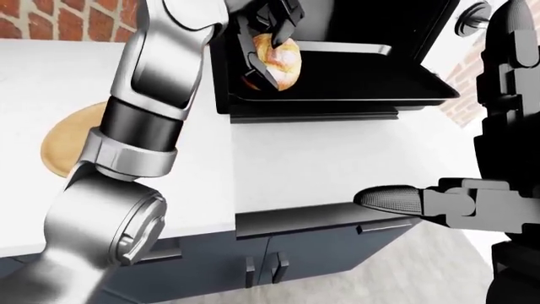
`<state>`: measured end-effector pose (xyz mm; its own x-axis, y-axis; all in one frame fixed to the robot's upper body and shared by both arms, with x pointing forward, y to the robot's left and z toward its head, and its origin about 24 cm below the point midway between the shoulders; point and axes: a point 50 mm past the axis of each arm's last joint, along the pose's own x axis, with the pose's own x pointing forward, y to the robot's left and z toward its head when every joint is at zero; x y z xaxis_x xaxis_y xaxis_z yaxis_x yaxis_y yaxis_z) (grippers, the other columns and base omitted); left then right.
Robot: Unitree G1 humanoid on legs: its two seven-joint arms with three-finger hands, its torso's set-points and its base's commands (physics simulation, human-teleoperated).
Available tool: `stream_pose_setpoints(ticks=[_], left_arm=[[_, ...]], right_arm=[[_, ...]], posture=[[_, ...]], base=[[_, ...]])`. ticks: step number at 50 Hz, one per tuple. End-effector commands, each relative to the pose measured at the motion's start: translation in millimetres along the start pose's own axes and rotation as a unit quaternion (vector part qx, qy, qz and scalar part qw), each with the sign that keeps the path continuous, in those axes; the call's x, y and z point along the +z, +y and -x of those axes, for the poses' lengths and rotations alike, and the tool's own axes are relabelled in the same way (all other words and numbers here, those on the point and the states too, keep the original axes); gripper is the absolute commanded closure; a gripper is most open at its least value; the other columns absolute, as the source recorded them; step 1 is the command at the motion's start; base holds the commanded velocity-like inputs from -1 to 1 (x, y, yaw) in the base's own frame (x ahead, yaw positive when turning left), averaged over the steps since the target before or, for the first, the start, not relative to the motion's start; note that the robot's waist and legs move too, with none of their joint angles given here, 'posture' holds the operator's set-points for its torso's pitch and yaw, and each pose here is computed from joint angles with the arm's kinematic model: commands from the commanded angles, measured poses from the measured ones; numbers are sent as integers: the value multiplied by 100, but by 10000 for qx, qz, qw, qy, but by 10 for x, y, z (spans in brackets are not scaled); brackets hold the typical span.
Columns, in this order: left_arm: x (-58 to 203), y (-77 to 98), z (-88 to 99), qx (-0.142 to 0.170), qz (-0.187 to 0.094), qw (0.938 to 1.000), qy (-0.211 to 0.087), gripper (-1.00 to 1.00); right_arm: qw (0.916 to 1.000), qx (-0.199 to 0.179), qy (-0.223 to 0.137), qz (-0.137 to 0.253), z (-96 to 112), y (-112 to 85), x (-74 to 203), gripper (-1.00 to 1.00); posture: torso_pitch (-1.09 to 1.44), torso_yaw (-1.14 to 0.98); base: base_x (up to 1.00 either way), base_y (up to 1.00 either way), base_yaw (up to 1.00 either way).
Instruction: Place the scone on the tray of the toaster oven.
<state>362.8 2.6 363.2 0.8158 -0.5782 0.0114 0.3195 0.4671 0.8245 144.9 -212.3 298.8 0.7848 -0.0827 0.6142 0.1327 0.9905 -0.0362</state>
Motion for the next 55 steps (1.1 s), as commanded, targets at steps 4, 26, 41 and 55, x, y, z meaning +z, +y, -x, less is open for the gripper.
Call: stream_pose_setpoints(ticks=[4, 26, 41, 55], left_arm=[[187, 137, 69, 315, -168, 9988, -323, 100], [157, 84, 54, 215, -184, 9992, -287, -19], [174, 111, 61, 203, -247, 9992, -260, -100], [496, 135, 449, 328, -204, 9974, -605, -100]], right_arm=[[9996, -23, -270, 58, -13, -8, 70, -100], [9997, -2, -244, 70, -15, 5, 52, -100], [9996, -10, -259, 62, -11, -19, 82, -100], [9997, -12, -246, 75, -8, -11, 61, -100]], posture=[[0, 0], [0, 0], [0, 0], [0, 0]], base=[[0, 0, 0], [0, 0, 0], [0, 0, 0], [0, 0, 0]])
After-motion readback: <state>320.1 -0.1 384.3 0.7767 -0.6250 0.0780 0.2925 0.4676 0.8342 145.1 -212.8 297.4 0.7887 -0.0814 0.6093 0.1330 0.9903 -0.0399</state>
